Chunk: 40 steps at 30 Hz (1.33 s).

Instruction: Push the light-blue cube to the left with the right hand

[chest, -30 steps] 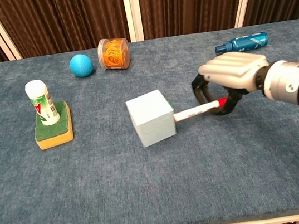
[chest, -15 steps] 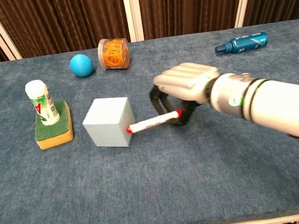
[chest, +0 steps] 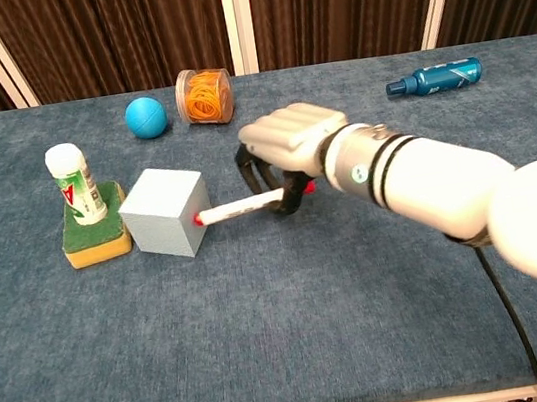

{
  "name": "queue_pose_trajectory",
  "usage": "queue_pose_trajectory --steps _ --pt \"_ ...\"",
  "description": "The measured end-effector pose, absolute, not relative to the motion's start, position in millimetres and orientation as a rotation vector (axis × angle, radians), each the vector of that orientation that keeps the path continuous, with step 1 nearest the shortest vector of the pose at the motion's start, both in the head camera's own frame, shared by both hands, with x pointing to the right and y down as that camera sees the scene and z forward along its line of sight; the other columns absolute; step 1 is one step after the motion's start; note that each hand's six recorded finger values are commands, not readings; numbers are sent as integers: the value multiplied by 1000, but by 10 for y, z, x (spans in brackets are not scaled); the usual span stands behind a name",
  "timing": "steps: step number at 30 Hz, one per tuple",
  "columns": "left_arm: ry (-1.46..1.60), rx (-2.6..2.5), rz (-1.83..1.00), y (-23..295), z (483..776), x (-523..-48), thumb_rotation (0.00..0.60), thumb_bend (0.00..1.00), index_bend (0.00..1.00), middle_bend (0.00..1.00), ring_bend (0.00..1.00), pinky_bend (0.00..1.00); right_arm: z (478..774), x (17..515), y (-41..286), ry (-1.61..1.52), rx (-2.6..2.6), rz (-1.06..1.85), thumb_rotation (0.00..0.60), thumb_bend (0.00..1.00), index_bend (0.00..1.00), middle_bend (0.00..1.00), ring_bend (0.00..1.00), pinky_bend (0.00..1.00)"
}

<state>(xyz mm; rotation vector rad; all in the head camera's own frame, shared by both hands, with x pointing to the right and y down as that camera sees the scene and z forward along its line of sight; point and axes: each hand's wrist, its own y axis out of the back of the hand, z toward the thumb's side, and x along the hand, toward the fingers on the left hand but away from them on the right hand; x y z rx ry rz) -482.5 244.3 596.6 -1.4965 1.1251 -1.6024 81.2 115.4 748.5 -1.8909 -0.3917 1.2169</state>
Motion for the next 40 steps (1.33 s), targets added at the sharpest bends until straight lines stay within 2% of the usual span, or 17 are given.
queue_pose_trajectory --steps 4,6,7,10,12,15,22,30,34,40 --pt "1120 -1504 -1592 2429 5977 -4802 600 152 216 157 97 104 7445 1137 1067 -411 -1849 1263 600 464 674 615 257 232" --pt "1120 -1509 -1585 2420 5984 -4783 600 152 216 157 97 104 7443 1351 1026 -415 -1823 1305 600 412 567 548 215 214" --pt "1120 -1512 -1580 2415 5987 -4768 600 152 216 157 97 104 7449 1431 1018 -412 -1815 1325 600 357 470 492 177 202" --pt "1120 -1515 -1571 2403 5984 -4738 600 152 215 157 97 104 7502 1620 1050 -386 -1799 1386 600 236 291 368 102 183" --pt "1121 -1514 -1569 2403 5974 -4734 600 152 216 157 97 104 7542 1713 1096 -358 -1791 1422 600 191 240 313 79 178" --pt "1123 -1509 -1568 2411 5958 -4740 600 153 216 157 97 104 7556 1789 1150 -337 -1788 1446 600 176 187 261 60 175" --pt "1132 -1506 -1558 2409 5934 -4749 600 152 215 157 97 104 7301 2034 1074 -433 -1771 1441 600 176 153 224 54 157" --pt "1132 -1516 -1552 2351 5970 -4735 600 152 216 157 97 104 6586 2966 1004 -678 -1660 1430 600 181 153 167 16 89" --pt "1129 -1523 -1546 2311 5995 -4712 600 152 216 157 97 104 6200 3478 1161 -799 -1604 1416 600 210 153 132 0 60" --pt "1128 -1536 -1538 2270 6016 -4674 600 152 216 157 97 104 5779 4021 1633 -985 -1557 1413 600 210 153 129 0 53"
